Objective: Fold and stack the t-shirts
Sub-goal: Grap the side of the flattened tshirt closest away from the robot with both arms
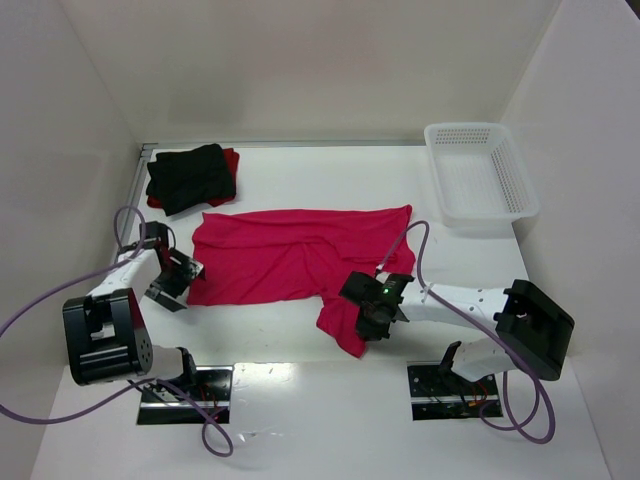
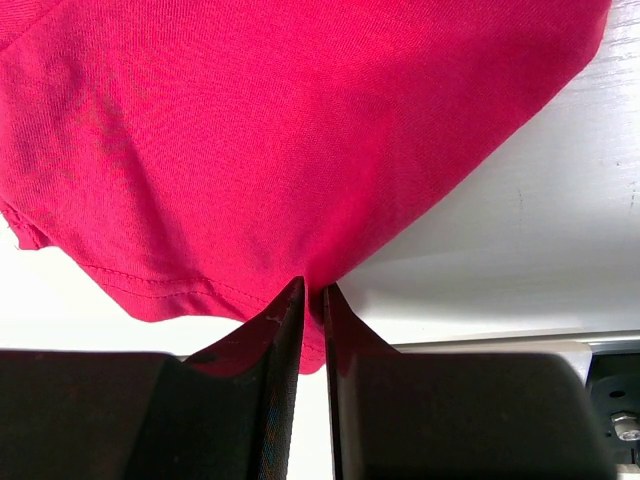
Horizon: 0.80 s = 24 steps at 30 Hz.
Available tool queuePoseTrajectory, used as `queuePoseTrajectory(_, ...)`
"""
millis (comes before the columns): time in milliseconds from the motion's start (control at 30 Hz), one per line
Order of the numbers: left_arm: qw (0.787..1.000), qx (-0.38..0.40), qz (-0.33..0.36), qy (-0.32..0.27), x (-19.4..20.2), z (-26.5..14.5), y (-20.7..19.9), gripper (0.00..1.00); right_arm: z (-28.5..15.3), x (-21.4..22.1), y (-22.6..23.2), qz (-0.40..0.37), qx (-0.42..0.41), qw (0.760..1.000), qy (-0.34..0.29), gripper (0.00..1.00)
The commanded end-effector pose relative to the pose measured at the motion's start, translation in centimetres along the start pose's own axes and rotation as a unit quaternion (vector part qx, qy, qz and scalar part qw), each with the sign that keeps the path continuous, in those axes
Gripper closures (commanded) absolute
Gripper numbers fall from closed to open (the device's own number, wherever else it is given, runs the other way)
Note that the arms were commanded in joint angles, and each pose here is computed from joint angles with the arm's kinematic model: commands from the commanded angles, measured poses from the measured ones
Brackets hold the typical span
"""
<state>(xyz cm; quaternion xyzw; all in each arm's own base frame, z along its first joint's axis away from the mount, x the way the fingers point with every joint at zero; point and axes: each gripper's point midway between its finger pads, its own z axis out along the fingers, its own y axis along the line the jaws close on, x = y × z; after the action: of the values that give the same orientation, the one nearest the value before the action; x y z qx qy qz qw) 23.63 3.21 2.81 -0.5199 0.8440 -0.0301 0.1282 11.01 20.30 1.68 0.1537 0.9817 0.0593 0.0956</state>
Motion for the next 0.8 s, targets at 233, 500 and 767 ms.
queuePoseTrajectory(233,1.0,-0.015,-0.015,0.01,1.0,1.1,1.3,0.31,-1.0,-1.2,2.0,0.011,-0.03,0.999,-0.029,0.81)
queuePoseTrajectory(500,1.0,-0.019,-0.015,-0.001,0.6,1.0,1.4,0.84,-1.4,-1.5,2.7,0.008,-0.039,0.999,-0.032,0.81)
queuePoseTrajectory(767,0.999,0.018,0.017,-0.034,-1.5,-0.8,-0.6,1.0,-3.6,-2.8,4.0,0.02,-0.072,0.996,-0.058,0.84)
